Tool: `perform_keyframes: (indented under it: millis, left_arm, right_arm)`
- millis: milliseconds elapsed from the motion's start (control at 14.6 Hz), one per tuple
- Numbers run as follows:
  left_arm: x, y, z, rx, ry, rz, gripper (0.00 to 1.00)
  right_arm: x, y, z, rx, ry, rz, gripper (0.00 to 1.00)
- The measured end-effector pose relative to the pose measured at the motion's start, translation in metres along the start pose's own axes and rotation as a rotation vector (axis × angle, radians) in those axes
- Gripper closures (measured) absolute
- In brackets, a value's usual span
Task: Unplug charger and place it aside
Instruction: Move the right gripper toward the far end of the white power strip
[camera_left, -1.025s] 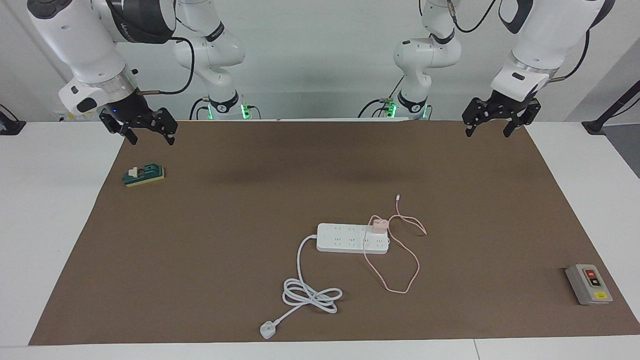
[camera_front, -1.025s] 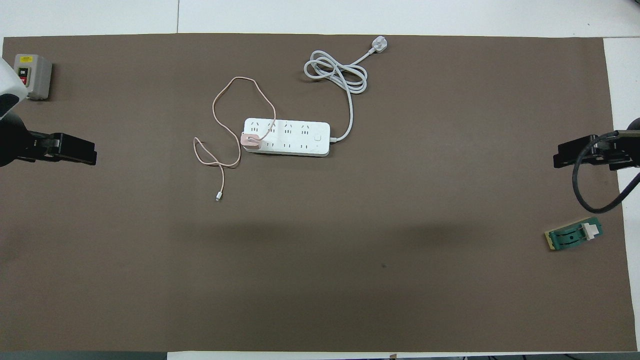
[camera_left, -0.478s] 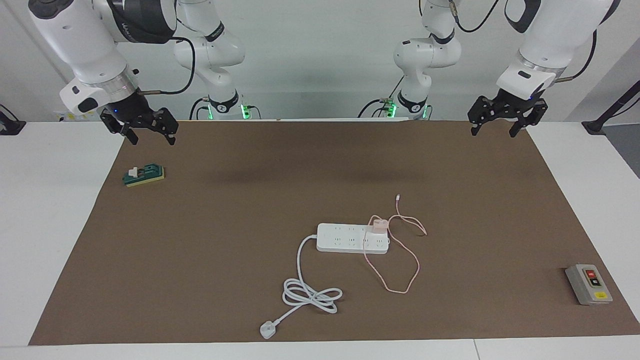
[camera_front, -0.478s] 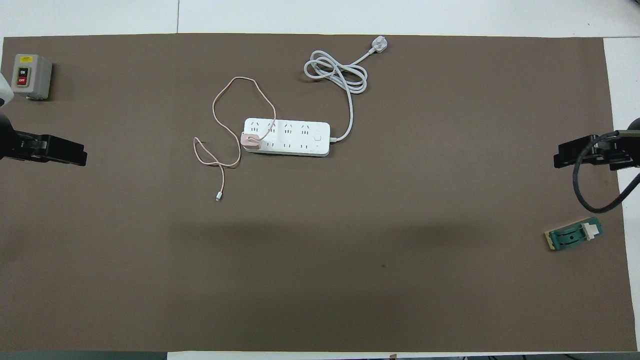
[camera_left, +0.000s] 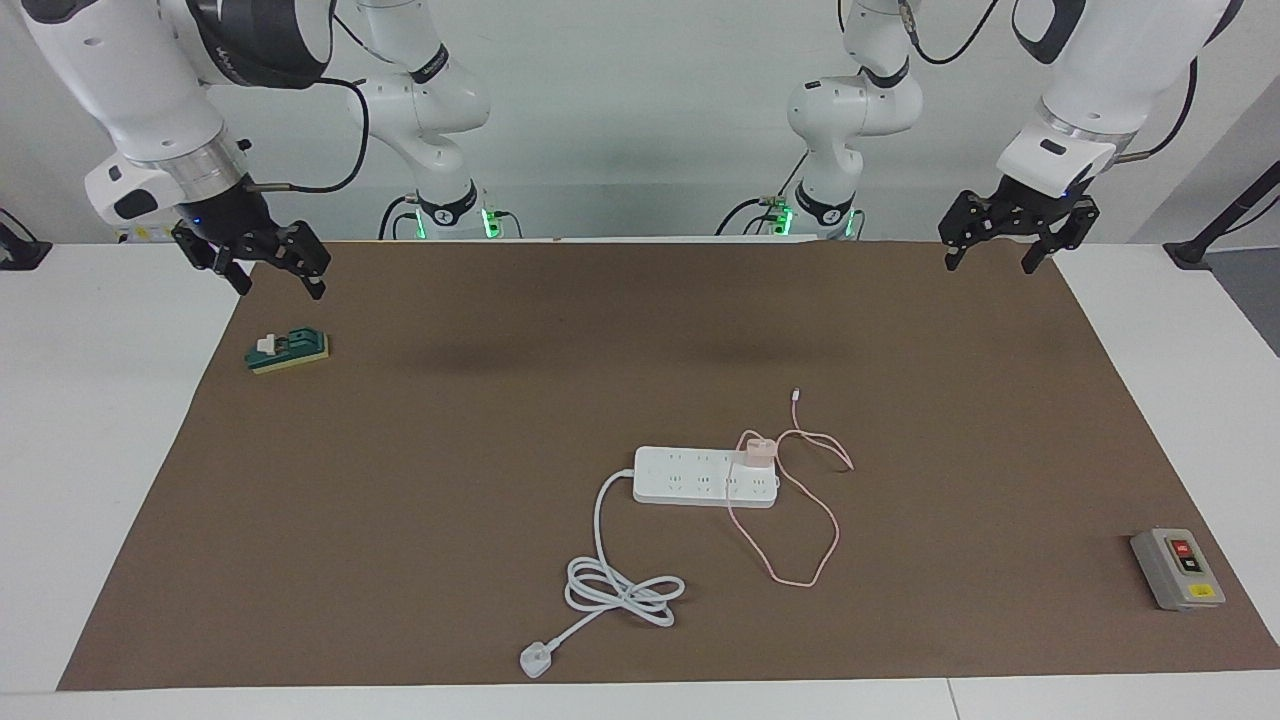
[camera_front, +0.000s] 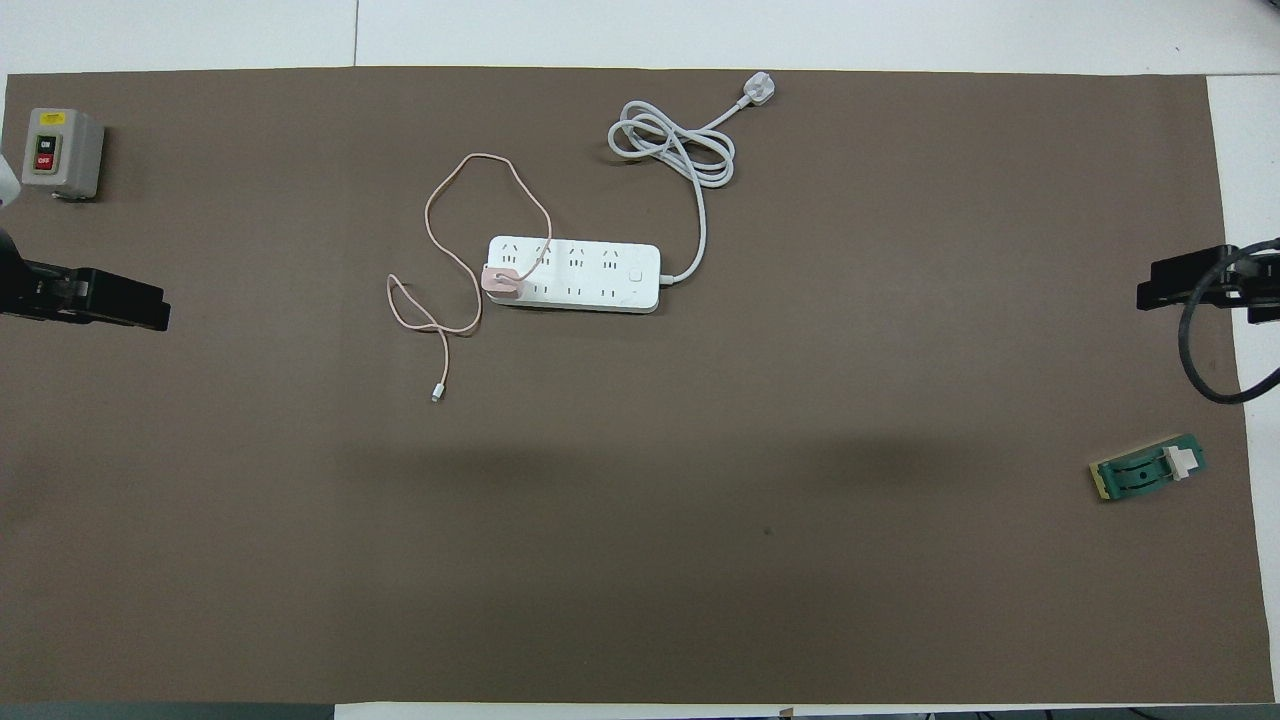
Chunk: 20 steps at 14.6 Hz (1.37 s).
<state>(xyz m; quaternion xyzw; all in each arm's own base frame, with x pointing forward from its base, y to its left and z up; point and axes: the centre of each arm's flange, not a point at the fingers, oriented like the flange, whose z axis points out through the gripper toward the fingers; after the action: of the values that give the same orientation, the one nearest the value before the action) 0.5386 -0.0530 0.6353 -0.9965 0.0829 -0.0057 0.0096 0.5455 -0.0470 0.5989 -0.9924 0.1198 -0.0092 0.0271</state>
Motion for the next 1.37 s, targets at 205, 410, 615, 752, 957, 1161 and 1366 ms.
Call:
perform_keyframes:
  millis: [205, 410, 615, 752, 957, 1161, 1366]
  left_arm:
    - [0.000, -0.001, 0.000, 0.000, 0.000, -0.003, 0.00]
    - [0.000, -0.002, 0.000, 0.000, 0.001, -0.003, 0.00]
    - [0.000, -0.002, 0.000, 0.000, 0.000, -0.003, 0.00]
    - [0.000, -0.002, 0.000, 0.001, 0.000, -0.004, 0.00]
    - [0.001, -0.003, 0.000, 0.002, 0.004, -0.005, 0.00]
    - [0.002, -0.004, 0.000, 0.002, 0.011, -0.006, 0.00]
    - [0.003, -0.004, 0.001, 0.002, 0.016, -0.010, 0.00]
  right_arm:
    - [-0.007, -0.036, 0.002, 0.017, -0.014, 0.196, 0.00]
    - [-0.020, -0.079, 0.009, 0.054, -0.067, 0.406, 0.00]
    - [-0.015, -0.098, 0.034, 0.107, -0.177, 0.666, 0.00]
    - [-0.007, -0.110, 0.058, 0.123, -0.247, 0.819, 0.00]
    - [0.001, -0.142, 0.088, 0.118, -0.280, 1.014, 0.00]
    - [0.001, -0.183, 0.108, 0.124, -0.285, 1.220, 0.00]
    - [0.011, -0.198, 0.134, 0.162, -0.335, 1.320, 0.00]
